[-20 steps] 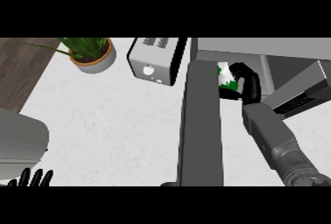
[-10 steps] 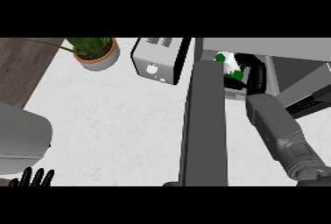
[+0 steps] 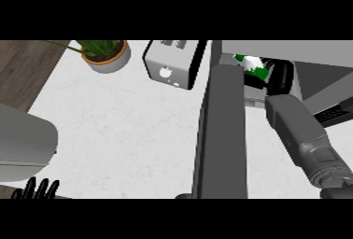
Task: Pick up the milk, place it into the microwave and close the microwave
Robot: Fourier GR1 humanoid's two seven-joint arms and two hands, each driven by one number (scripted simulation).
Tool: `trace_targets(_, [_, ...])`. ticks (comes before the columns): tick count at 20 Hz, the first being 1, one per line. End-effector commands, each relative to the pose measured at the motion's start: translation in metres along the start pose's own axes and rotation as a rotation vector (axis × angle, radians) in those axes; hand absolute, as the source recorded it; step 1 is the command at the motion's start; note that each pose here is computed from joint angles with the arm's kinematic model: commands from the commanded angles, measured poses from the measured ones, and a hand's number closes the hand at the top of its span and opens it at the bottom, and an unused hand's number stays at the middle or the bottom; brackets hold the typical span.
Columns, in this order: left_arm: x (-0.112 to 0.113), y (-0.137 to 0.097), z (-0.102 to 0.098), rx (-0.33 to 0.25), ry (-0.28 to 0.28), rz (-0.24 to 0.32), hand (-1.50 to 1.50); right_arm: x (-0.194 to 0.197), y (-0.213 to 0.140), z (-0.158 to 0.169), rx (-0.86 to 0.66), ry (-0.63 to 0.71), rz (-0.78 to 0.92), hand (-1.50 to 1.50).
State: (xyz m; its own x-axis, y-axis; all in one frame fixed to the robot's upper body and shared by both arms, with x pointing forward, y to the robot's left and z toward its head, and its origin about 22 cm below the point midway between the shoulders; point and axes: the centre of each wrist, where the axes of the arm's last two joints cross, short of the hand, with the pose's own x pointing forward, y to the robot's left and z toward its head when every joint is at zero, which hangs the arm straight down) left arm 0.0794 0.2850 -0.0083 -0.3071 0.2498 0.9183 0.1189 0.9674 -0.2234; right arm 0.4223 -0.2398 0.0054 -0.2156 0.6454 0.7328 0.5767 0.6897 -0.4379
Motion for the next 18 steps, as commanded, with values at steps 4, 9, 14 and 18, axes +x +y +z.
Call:
trace_targets(4, [-0.003, 0.002, -0.008, 0.002, -0.004, -0.006, -1.5, 0.004, 0.001, -0.004, -0.093, -0.053, 0.101, 1.5])
trace_targets(9, [-0.002, 0.001, -0.012, -0.026, -0.022, -0.008, -1.5, -0.068, -0.047, 0.042, -0.161, 0.279, 0.496, -1.5])
trace_targets(14, [-0.005, 0.003, -0.017, -0.051, -0.014, -0.015, -1.5, -0.072, -0.044, 0.055, -0.158, 0.264, 0.615, -1.5])
trace_targets(18, [-0.007, 0.005, -0.019, -0.054, 0.003, -0.018, -1.5, -0.018, -0.001, 0.023, 0.115, 0.016, 0.384, -1.5])
